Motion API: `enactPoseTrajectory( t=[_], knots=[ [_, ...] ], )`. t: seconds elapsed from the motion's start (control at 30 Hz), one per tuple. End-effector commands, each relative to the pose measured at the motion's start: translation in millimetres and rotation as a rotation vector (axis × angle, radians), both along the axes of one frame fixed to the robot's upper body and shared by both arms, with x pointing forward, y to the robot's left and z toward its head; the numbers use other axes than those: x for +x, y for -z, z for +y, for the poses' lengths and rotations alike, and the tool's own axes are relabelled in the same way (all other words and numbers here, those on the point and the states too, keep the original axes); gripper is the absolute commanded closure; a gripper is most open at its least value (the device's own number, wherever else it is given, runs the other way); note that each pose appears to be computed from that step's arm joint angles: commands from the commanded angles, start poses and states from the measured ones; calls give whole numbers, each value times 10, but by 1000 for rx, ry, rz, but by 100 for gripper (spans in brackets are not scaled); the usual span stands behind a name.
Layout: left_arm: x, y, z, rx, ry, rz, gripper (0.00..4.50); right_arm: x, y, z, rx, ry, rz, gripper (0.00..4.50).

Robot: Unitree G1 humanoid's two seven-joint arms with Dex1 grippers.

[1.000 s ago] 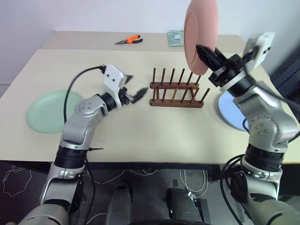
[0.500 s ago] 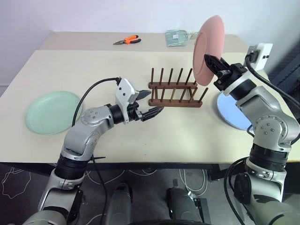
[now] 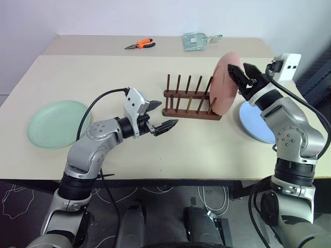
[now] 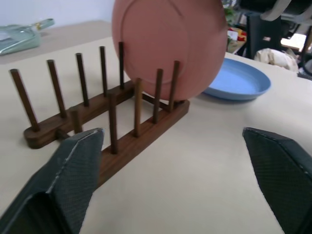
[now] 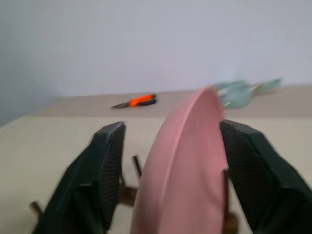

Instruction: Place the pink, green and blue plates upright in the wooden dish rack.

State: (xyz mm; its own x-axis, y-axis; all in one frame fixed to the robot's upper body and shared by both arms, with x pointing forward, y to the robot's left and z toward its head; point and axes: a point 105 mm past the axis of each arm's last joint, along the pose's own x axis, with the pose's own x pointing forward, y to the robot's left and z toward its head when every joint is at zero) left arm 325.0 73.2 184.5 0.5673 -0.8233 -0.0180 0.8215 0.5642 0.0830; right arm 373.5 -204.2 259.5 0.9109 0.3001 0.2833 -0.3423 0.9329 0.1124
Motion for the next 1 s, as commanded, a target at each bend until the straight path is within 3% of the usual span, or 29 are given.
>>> enactPoseTrajectory(
  t=[0.03, 0.13, 0.17, 0.23, 0.33, 0.43, 0.53, 0.7, 0.87, 1.0],
  knots=[
    [164, -101, 202, -12, -144, -58, 1, -84, -412, -174, -85, 120, -175, 148],
    [501, -152, 703, -33, -474, -84, 0, -249, -747, -227, -203, 156, -328, 65],
    [611, -188, 982, -58, -633, -83, 0, -314, -800, -85, -302, 104, -363, 26],
    [704, -226, 1354, -95, -835, -77, 0, -390, -798, 136, -434, 15, -390, 9],
    [649, -257, 2208, -143, -1257, -62, 0, -542, -521, 656, -665, -215, -375, 9],
    [480, -159, 2681, -117, -1490, -20, 0, -618, -184, 939, -818, -346, -335, 9],
    [301, 8, 2904, -120, -1575, 71, 0, -637, 229, 1159, -919, -438, -289, 9],
    [4, 131, 2992, -123, -1641, 119, 0, -640, 536, 1355, -912, -513, -254, 9],
    [-215, 318, 2991, -123, -1691, 196, 0, -591, 621, 1375, -906, -521, -240, 9],
    [-331, 439, 3050, -205, -1763, 259, 0, -563, 671, 1371, -912, -522, -235, 9]
  ],
)
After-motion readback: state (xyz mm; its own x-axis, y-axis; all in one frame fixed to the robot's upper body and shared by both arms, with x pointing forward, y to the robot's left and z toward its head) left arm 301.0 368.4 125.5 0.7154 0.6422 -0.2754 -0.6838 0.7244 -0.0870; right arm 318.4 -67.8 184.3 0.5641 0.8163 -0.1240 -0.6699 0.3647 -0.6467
